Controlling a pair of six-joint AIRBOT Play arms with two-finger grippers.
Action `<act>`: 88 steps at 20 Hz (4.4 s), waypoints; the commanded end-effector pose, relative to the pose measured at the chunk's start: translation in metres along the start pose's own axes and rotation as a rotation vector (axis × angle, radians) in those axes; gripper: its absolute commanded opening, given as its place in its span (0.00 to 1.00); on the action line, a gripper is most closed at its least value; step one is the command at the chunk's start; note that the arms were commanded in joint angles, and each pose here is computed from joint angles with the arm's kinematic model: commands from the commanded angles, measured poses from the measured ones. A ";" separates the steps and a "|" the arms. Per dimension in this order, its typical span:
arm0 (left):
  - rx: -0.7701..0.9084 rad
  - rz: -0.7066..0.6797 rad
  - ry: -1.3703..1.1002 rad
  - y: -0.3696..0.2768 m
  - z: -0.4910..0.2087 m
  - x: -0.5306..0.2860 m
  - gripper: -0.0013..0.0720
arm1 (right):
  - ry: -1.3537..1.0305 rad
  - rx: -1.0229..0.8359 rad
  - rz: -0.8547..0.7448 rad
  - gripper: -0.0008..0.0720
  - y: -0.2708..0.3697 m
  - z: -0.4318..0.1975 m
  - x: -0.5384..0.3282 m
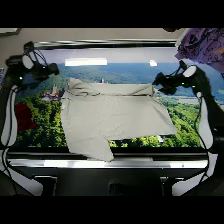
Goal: Fold the clothes and pants, and hang the long-sleeved shirts on hangers.
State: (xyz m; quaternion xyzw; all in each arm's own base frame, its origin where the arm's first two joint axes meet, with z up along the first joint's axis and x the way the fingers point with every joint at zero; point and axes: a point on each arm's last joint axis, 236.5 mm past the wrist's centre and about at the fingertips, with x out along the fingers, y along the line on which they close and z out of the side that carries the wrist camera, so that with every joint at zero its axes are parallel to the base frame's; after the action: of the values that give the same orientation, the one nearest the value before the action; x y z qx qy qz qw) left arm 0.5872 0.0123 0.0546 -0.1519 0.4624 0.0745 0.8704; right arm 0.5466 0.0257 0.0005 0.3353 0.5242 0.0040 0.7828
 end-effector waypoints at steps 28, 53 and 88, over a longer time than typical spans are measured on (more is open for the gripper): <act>-0.145 0.203 0.359 0.147 -0.203 -0.126 0.94 | 0.369 0.090 0.070 0.77 -0.212 -0.175 -0.063; -0.401 -0.302 0.504 0.105 -0.314 -0.074 0.94 | 0.400 0.143 0.077 0.06 -0.219 -0.191 -0.048; -0.258 -0.434 0.491 0.007 -0.278 -0.054 0.03 | 0.202 -0.057 0.190 0.05 -0.106 -0.130 -0.041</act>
State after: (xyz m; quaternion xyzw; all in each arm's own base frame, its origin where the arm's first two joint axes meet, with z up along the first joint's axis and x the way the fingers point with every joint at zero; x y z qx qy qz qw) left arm 0.2901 -0.0840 -0.0784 -0.3788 0.6496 -0.0966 0.6520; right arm 0.3371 -0.0314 -0.0884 0.3794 0.6142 0.1039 0.6841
